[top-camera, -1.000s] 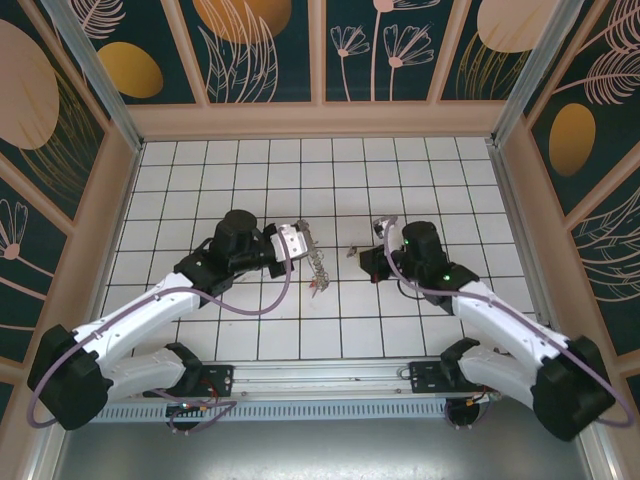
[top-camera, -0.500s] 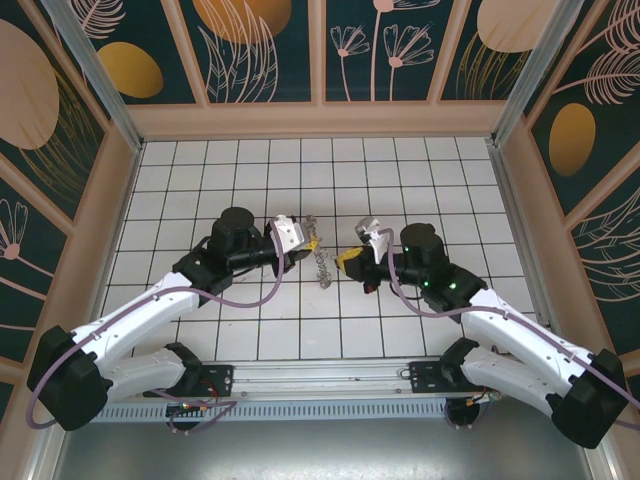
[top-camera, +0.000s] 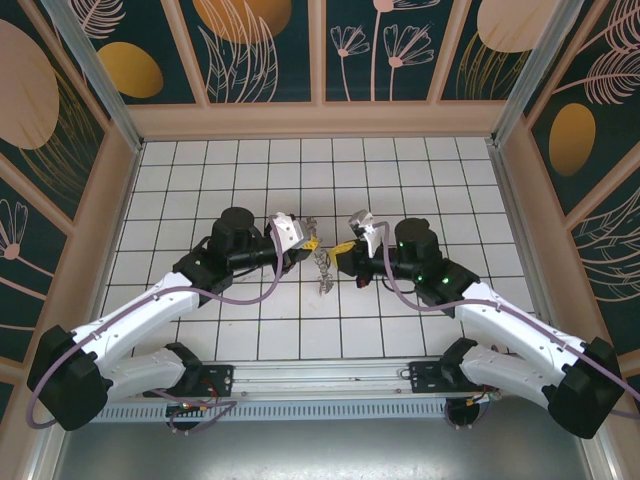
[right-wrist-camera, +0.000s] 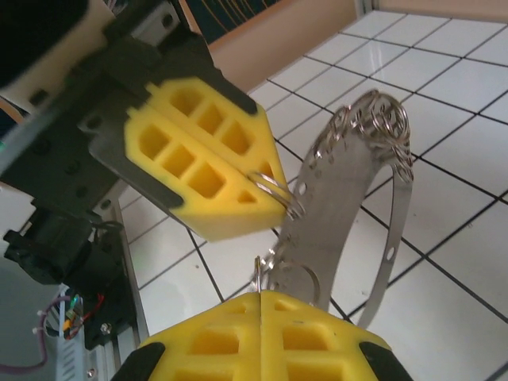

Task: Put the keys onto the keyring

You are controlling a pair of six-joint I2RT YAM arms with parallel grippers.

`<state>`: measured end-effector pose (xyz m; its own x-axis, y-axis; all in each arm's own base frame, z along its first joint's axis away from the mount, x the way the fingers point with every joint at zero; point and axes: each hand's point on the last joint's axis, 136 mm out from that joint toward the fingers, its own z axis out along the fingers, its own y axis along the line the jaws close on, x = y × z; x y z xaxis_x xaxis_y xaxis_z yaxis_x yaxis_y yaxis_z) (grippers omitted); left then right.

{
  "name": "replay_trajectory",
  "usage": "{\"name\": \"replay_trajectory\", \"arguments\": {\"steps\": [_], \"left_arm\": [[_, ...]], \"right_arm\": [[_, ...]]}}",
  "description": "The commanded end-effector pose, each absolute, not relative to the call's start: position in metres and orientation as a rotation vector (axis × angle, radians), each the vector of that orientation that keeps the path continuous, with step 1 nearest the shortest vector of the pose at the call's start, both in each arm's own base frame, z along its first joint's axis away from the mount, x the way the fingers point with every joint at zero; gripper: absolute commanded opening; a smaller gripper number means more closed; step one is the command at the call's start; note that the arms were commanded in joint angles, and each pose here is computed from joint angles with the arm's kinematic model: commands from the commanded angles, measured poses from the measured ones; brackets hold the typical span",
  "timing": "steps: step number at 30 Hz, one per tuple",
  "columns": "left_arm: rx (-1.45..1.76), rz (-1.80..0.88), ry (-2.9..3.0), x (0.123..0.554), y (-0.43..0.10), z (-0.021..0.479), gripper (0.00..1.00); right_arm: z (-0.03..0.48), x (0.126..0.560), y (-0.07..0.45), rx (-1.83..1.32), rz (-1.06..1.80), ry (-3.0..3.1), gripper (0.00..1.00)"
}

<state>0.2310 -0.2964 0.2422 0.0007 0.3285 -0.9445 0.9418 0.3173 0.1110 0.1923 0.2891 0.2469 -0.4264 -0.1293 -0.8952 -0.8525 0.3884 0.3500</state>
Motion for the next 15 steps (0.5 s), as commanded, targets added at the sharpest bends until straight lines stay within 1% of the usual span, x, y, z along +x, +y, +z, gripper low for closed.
{"name": "replay_trajectory", "arguments": {"steps": [1, 15], "left_arm": [[1.17, -0.752, 1.497, 0.237, -0.3, 0.259, 0.0], [1.158, -0.785, 1.486, 0.236, -0.303, 0.261, 0.0]], "right_arm": [[0.277, 0.192, 0.297, -0.828, 1.162, 1.713, 0.0], [0.274, 0.204, 0.301, -0.761, 1.147, 1.747, 0.0]]}}
